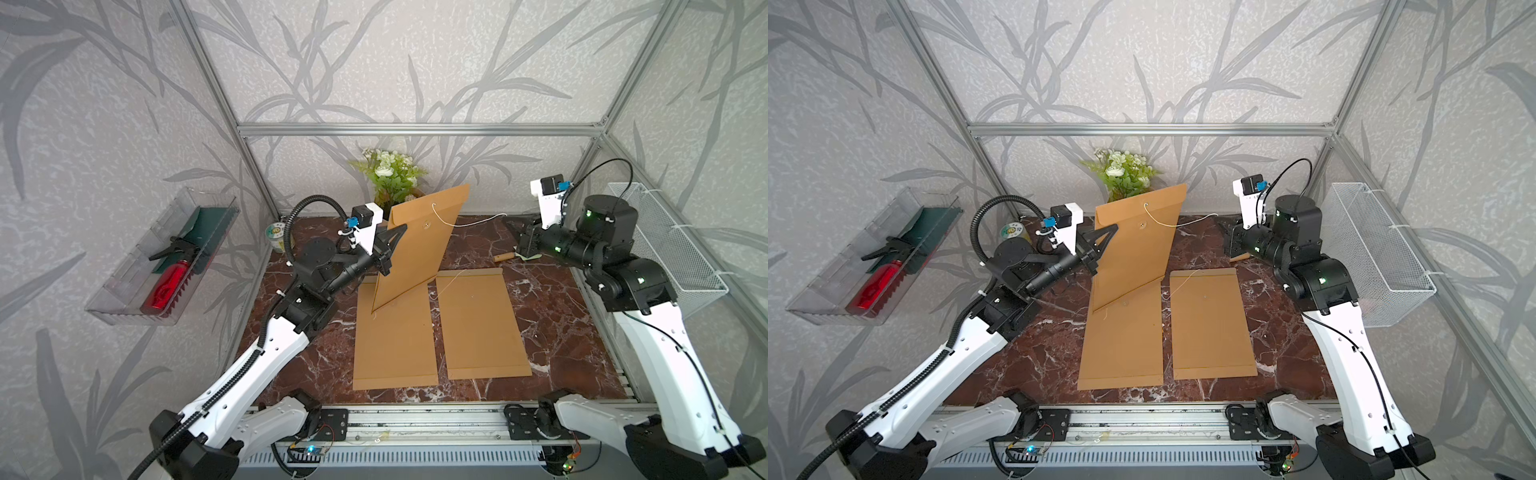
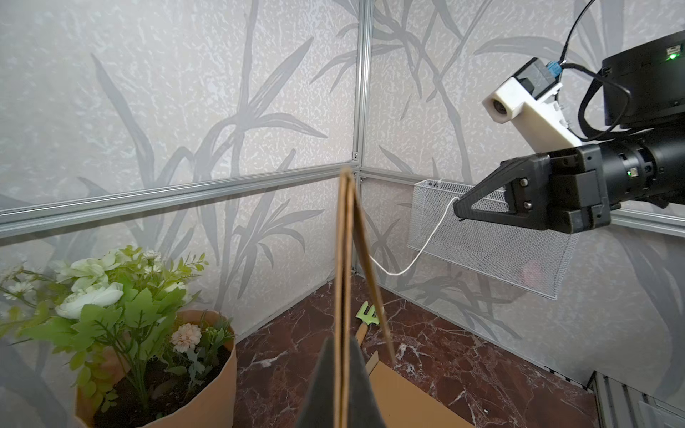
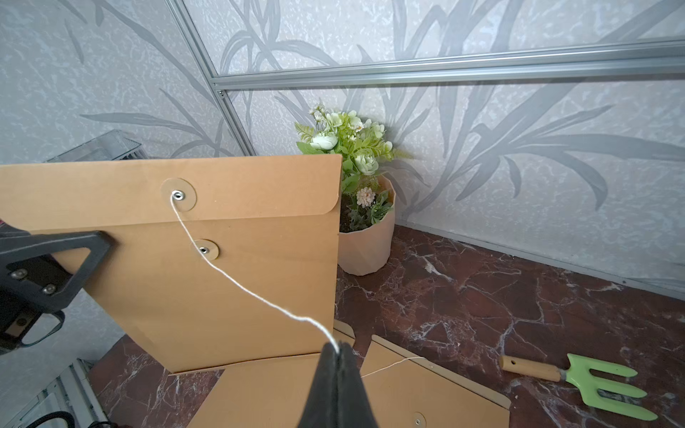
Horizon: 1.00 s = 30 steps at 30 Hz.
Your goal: Open the file bag
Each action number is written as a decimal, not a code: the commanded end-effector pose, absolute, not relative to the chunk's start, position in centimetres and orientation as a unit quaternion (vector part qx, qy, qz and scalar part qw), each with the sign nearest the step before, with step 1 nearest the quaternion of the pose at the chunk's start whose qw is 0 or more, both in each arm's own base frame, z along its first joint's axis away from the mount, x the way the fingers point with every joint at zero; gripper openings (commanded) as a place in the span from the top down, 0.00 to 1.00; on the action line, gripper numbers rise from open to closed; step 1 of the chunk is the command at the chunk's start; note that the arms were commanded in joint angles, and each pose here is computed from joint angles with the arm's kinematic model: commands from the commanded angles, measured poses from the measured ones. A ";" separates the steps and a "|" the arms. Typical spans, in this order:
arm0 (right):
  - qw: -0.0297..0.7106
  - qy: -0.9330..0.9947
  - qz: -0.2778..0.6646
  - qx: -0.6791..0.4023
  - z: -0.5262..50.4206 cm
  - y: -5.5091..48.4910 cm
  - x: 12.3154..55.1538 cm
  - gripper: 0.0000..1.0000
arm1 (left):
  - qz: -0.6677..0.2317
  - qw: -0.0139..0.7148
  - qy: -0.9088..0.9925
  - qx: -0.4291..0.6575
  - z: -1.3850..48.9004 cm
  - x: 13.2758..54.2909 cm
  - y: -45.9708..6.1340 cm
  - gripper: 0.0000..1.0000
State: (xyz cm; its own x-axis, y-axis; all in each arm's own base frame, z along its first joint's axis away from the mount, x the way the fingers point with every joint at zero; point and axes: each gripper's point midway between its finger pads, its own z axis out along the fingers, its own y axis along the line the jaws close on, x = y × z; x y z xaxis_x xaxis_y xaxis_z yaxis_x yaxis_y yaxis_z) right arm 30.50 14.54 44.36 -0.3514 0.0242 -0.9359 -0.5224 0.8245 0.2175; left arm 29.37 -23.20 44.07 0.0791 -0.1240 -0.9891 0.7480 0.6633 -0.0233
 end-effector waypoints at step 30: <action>0.553 0.672 0.438 -0.224 42.0 15.9 30.8 0.32 | -0.398 0.669 0.504 0.375 49.1 28.8 -24.1 1.00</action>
